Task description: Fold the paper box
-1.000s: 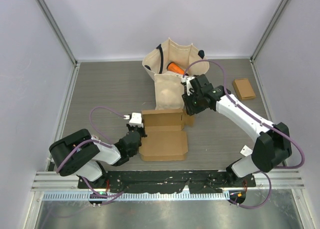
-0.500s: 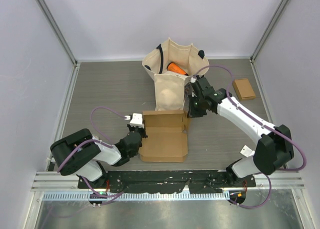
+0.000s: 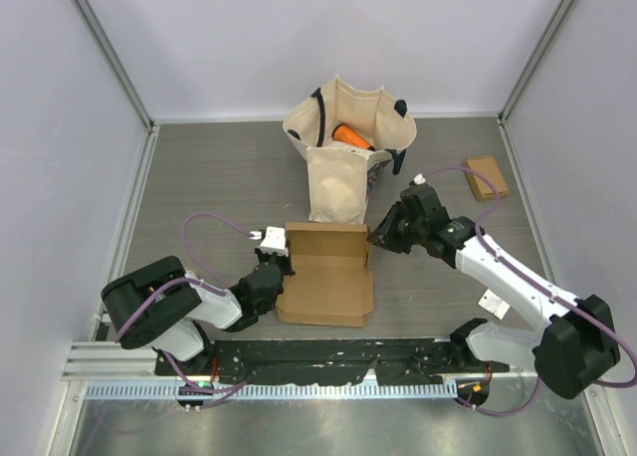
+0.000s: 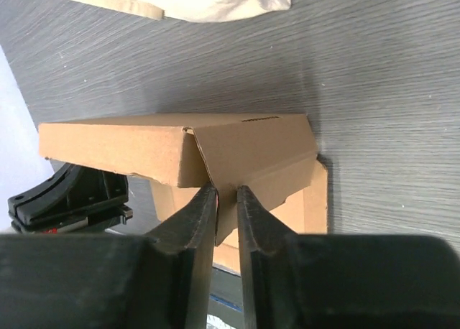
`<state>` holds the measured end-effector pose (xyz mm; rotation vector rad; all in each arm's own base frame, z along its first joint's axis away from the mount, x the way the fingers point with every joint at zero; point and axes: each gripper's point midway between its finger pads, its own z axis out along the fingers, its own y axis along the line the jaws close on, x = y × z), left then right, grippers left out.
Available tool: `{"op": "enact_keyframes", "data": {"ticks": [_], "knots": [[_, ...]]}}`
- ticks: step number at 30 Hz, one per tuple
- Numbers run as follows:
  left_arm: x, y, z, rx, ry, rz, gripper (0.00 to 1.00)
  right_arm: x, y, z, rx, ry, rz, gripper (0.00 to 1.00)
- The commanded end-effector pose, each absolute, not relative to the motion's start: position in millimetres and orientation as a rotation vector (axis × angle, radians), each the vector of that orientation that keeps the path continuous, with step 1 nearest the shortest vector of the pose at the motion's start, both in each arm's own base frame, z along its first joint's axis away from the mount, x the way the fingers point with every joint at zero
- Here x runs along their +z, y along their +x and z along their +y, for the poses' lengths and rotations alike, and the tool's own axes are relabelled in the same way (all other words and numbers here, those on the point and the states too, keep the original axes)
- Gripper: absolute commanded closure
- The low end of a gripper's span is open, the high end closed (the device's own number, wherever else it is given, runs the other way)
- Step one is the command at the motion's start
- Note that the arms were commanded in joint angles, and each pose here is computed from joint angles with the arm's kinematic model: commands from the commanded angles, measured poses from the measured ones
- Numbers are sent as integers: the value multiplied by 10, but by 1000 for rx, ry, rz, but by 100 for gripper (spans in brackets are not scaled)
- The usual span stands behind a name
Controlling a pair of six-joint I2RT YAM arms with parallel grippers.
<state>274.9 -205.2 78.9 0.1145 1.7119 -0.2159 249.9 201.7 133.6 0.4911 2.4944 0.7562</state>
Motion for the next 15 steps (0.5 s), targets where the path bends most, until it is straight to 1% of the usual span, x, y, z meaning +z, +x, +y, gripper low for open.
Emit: {"op": "enact_keyframes", "data": {"ticks": [1,2,4,5,7,9,11,12,15], "knots": [[866,2774,-2036,-215,75,1681,100,1775,2611,2112,890,425,2329,71],[862,2774,-2033,-213,75,1682,100,1784,2553,2006,829,383,2331,62],[860,2778,-2029,-211,75,1682,100,1857,2517,1878,765,356,2313,57],[867,2773,-2043,-215,77,1681,100,1815,2492,1717,664,378,2320,53],[862,2774,-2035,-213,77,1682,100,1927,2487,1509,575,390,2276,49],[863,2768,-2048,-218,80,1681,100,1905,2511,1227,431,450,2256,45],[871,2771,-2052,-218,79,1679,100,1838,2630,974,319,517,2220,42],[858,2774,-2048,-215,80,1681,100,1671,2688,799,219,525,2231,42],[856,2772,-2062,-219,87,1679,100,1566,2923,819,210,456,2206,42]]}}
